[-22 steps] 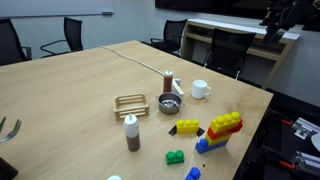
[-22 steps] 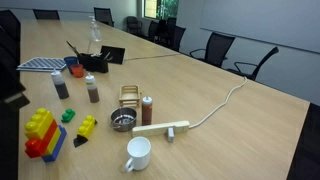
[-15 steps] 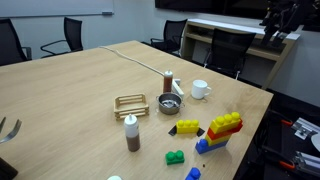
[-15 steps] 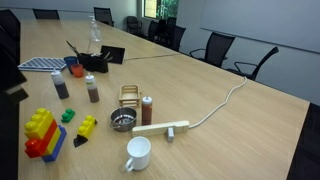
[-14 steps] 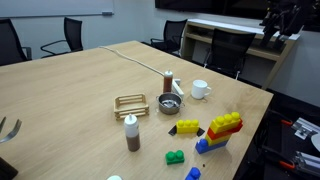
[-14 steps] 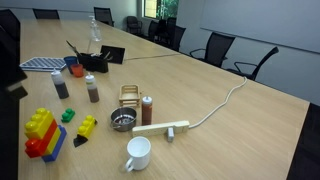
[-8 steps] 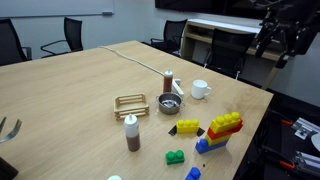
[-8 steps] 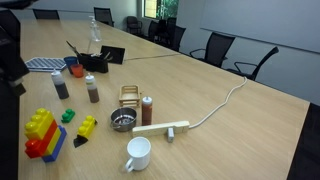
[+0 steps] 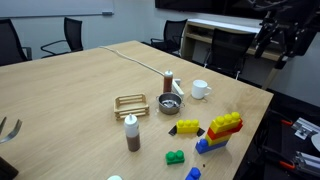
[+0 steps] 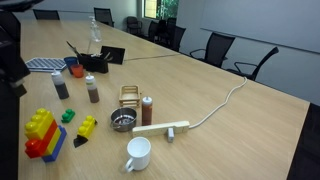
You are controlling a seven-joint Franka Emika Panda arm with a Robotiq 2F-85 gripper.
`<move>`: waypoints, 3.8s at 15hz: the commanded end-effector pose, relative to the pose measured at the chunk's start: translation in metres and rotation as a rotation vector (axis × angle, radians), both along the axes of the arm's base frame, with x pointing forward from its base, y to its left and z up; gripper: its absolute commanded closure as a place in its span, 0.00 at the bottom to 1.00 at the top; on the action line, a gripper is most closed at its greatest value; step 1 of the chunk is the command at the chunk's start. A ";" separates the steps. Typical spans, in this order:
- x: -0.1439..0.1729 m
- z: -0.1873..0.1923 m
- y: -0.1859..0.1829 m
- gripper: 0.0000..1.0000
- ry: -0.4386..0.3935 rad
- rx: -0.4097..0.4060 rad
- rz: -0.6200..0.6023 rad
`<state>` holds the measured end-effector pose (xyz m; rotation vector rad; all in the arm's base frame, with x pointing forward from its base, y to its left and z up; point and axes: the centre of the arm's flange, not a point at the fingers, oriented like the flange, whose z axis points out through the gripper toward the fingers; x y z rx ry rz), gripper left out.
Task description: Attach the stack of lego's to the yellow lego
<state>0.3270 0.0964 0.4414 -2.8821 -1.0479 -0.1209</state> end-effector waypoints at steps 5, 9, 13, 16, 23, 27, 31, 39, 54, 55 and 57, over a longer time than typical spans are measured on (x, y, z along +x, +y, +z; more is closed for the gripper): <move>0.006 -0.031 0.035 0.00 0.011 -0.075 0.112; 0.006 -0.072 0.079 0.00 0.022 -0.124 0.245; 0.006 -0.116 0.108 0.00 0.073 -0.174 0.381; -0.004 -0.118 0.106 0.00 0.089 -0.167 0.351; 0.007 -0.123 0.107 0.00 0.089 -0.155 0.360; 0.028 -0.148 0.106 0.00 0.074 -0.148 0.343; 0.038 -0.162 0.108 0.00 0.068 -0.120 0.332; 0.035 -0.180 0.114 0.00 0.076 -0.143 0.364; 0.037 -0.202 0.115 0.46 0.079 -0.207 0.405; 0.037 -0.203 0.115 0.53 0.080 -0.206 0.405; 0.036 -0.204 0.115 0.68 0.084 -0.204 0.406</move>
